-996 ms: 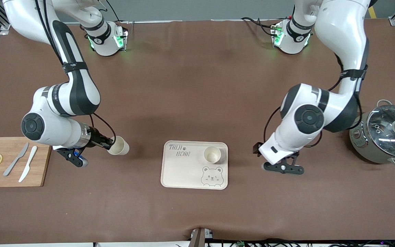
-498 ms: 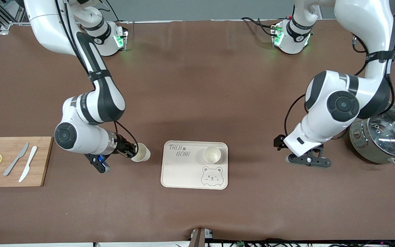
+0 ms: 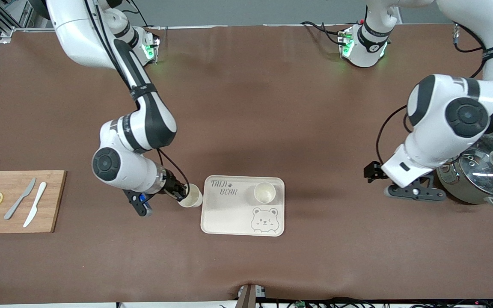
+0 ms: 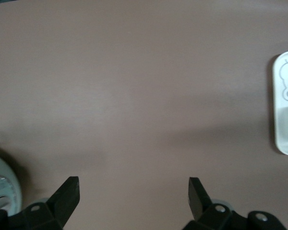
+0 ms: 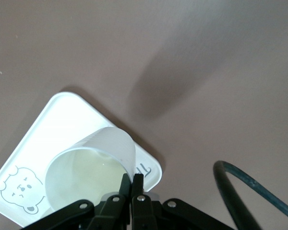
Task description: Place white IKEA cup upright on tray with both arms
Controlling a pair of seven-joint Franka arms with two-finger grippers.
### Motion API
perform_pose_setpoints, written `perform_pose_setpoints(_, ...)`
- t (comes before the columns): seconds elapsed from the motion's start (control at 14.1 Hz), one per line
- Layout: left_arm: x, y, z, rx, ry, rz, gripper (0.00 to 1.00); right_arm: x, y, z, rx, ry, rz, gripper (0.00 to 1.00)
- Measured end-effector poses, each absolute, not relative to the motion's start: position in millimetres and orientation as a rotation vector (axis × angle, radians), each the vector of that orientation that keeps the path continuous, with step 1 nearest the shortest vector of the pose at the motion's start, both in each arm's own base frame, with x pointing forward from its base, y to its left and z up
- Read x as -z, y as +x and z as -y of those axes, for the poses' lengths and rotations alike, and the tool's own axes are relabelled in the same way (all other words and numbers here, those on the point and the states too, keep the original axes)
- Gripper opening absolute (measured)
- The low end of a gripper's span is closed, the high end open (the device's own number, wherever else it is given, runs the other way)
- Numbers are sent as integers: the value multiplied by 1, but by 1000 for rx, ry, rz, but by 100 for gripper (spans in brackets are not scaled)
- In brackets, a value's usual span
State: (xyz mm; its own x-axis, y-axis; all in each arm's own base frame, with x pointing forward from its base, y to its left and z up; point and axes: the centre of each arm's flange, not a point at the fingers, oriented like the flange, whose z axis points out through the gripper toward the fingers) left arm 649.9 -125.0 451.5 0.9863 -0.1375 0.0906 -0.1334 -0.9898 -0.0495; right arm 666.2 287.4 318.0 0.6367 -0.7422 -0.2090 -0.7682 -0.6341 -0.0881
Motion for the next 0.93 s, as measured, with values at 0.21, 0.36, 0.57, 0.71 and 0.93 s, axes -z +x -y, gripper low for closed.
perform_pose_setpoints(0.21,-461,637,108,142,-3081,-201,100,-302,657,-315,-233,-2695,-1256,3)
perform_pose_setpoints(0.36,-463,623,104,102,-3094,-208,100,-294,652,-329,-227,-2690,-1270,3)
perform_pose_setpoints(0.57,-479,600,88,29,-3137,-211,100,-278,649,-343,-197,-2674,-1289,3)
perform_pose_setpoints(0.71,-499,587,82,16,-3137,-199,100,-267,647,-347,-198,-2677,-1294,3)
perform_pose_setpoints(0.93,-527,569,80,29,-3131,-198,100,-257,648,-350,-176,-2670,-1295,3)
